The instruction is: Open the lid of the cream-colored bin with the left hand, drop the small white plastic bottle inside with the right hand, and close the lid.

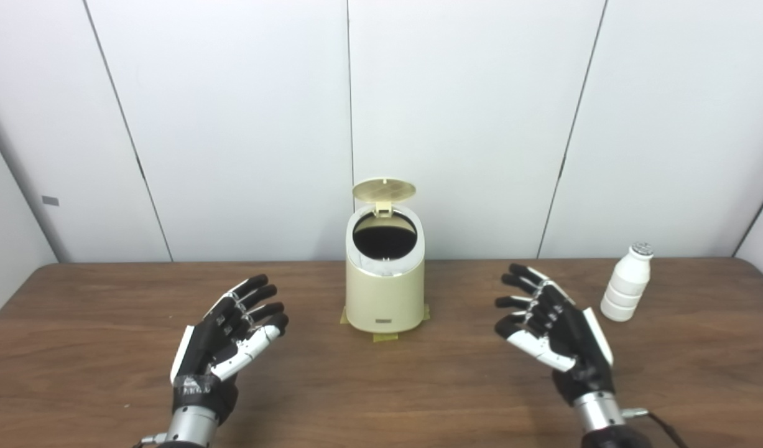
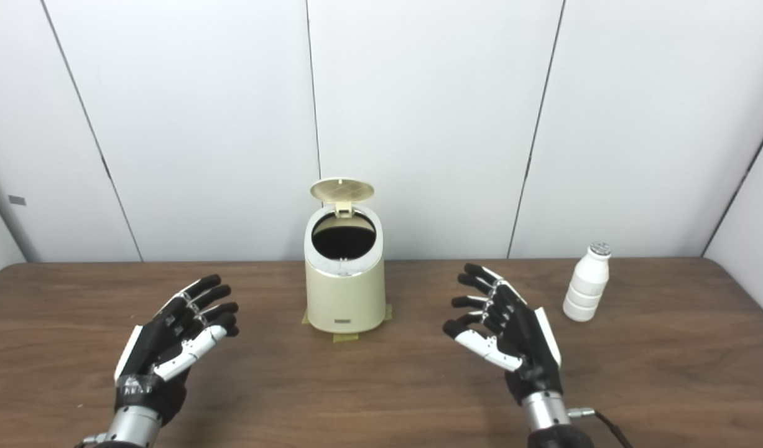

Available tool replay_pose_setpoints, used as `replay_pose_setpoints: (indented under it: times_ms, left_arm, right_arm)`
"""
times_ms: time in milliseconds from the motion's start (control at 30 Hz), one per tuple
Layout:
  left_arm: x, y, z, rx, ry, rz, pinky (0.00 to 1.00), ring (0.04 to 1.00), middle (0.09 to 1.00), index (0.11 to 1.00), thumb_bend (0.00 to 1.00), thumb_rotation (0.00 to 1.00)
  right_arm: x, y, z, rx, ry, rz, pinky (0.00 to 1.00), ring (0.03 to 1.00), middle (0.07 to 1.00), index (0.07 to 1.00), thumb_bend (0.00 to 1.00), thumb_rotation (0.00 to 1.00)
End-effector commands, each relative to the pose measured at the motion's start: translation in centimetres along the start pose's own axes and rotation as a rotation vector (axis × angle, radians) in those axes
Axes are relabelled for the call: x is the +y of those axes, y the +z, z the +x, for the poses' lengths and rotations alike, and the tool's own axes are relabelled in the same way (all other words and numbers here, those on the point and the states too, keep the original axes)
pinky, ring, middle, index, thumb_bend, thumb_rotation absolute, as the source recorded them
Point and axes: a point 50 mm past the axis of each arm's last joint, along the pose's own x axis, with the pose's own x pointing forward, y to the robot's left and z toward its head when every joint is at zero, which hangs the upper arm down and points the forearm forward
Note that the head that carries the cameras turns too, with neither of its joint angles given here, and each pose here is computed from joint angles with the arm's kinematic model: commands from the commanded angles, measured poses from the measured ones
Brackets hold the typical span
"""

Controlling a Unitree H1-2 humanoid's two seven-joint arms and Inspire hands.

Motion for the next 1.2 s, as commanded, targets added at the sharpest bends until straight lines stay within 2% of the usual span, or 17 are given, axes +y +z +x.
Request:
replay_pose_setpoints:
  times_ms: [0, 133, 233, 333, 467, 533, 700, 833, 967, 1167]
  left_arm:
    - [-0.3, 1.4, 0.9, -0.078, -0.039, 0.003, 0.57, 0.714, 0.77, 0.785, 0.66, 0.02]
    - [0.5, 1.4, 1.1, -0.083, -0.049, 0.006, 0.57, 0.708, 0.77, 0.782, 0.64, 0.01]
    - [1.3, 1.4, 1.2, -0.084, -0.056, 0.018, 0.57, 0.715, 0.776, 0.783, 0.63, 0.0]
    - [2.0, 1.4, 1.3, -0.081, -0.061, 0.033, 0.61, 0.733, 0.791, 0.802, 0.61, 0.0]
    - [2.5, 1.3, 1.3, -0.073, -0.05, 0.054, 0.62, 0.75, 0.807, 0.818, 0.55, 0.0]
    - [2.8, 1.2, 1.4, -0.069, -0.045, 0.06, 0.62, 0.75, 0.812, 0.818, 0.53, 0.0]
    - [3.5, 1.0, 1.8, -0.07, -0.064, 0.038, 0.65, 0.778, 0.814, 0.806, 0.54, 0.0]
    - [3.7, 1.0, 1.8, -0.077, -0.069, 0.059, 0.63, 0.756, 0.808, 0.803, 0.5, 0.0]
    - [3.7, 1.1, 1.7, -0.077, -0.069, 0.058, 0.6, 0.734, 0.791, 0.797, 0.47, 0.0]
    - [3.5, 1.1, 1.6, -0.07, -0.073, 0.044, 0.58, 0.721, 0.771, 0.779, 0.49, 0.0]
  right_arm:
    - [-1.4, 5.3, 3.3, -0.168, -0.009, -0.072, 0.52, 0.65, 0.777, 0.776, 0.77, 0.21]
    - [-4.7, 10.0, 5.5, -0.235, -0.023, -0.253, 0.59, 0.674, 0.797, 0.803, 0.75, 0.09]
    - [-7.4, 12.4, 7.1, -0.247, -0.05, -0.343, 0.63, 0.682, 0.786, 0.79, 0.78, 0.08]
    - [-9.6, 14.1, 7.9, -0.243, -0.092, -0.449, 0.65, 0.718, 0.799, 0.802, 0.8, 0.15]
    - [-11.2, 14.8, 8.5, -0.216, -0.138, -0.527, 0.71, 0.789, 0.839, 0.817, 0.8, 0.19]
    - [-11.8, 14.8, 8.8, -0.2, -0.161, -0.543, 0.7, 0.812, 0.852, 0.815, 0.8, 0.2]
    - [-13.7, 14.1, 9.2, -0.143, -0.199, -0.556, 0.8, 0.892, 0.907, 0.844, 0.83, 0.23]
    - [-15.3, 12.8, 9.4, -0.076, -0.194, -0.559, 0.8, 0.908, 0.932, 0.887, 0.87, 0.31]
    - [-16.3, 11.0, 9.2, 0.02, -0.176, -0.521, 0.83, 0.927, 0.955, 0.908, 0.91, 0.33]
    - [-16.6, 8.1, 8.3, 0.119, -0.168, -0.447, 0.85, 0.921, 0.961, 0.952, 0.89, 0.22]
